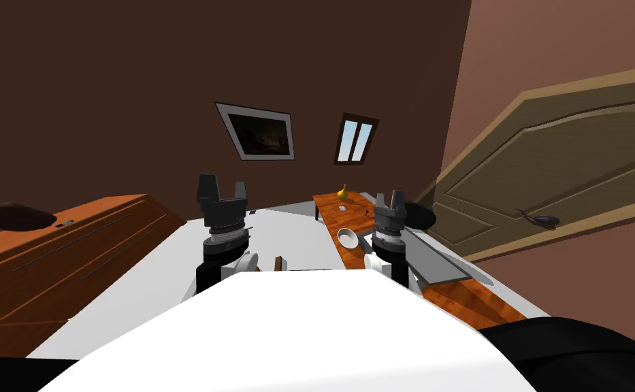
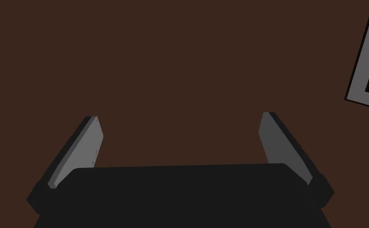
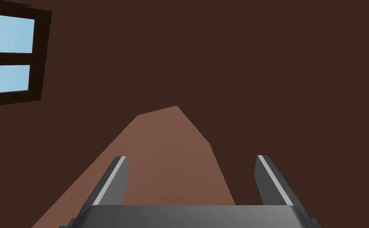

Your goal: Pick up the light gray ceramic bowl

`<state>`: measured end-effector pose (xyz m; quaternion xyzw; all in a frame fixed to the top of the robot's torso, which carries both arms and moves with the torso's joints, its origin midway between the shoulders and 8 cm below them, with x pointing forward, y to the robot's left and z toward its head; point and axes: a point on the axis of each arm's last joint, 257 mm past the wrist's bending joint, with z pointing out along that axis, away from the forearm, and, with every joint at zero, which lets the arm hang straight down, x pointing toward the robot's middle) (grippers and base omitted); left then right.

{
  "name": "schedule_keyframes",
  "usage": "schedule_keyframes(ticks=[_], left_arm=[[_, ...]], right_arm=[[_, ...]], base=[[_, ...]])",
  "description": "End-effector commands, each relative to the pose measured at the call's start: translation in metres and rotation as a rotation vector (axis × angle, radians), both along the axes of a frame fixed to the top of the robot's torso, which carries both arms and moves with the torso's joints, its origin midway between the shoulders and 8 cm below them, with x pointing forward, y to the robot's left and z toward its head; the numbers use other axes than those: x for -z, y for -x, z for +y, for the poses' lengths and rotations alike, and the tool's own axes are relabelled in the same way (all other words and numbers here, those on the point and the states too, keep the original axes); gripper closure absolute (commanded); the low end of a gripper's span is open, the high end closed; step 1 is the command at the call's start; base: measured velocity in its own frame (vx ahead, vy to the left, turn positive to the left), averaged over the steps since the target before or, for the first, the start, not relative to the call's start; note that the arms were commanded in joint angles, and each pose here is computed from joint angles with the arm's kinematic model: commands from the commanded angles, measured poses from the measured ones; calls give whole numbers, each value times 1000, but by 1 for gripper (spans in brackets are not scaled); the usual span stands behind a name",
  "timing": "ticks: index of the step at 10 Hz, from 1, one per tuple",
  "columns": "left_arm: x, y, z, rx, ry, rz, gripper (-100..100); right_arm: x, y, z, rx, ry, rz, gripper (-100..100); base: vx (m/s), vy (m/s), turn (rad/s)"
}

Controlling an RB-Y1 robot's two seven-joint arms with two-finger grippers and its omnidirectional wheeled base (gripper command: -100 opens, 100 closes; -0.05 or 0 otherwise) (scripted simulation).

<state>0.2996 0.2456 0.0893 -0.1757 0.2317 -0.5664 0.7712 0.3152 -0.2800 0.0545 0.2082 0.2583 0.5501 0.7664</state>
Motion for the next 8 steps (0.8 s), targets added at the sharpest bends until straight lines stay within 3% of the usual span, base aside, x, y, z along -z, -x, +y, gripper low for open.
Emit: schedule_keyframes(ticks=[1, 4, 8], left_arm=[[0, 0, 0, 0, 0, 0, 0], [0, 0, 0, 0, 0, 0, 0], [0, 0, 0, 0, 0, 0, 0]], right_arm=[[13, -11, 9, -10, 44, 44, -100], [50, -37, 30, -25, 148, 152, -100], [111, -67, 56, -38, 320, 304, -100]], base=[[-18, 61, 127], [-18, 84, 122], [7, 35, 109]])
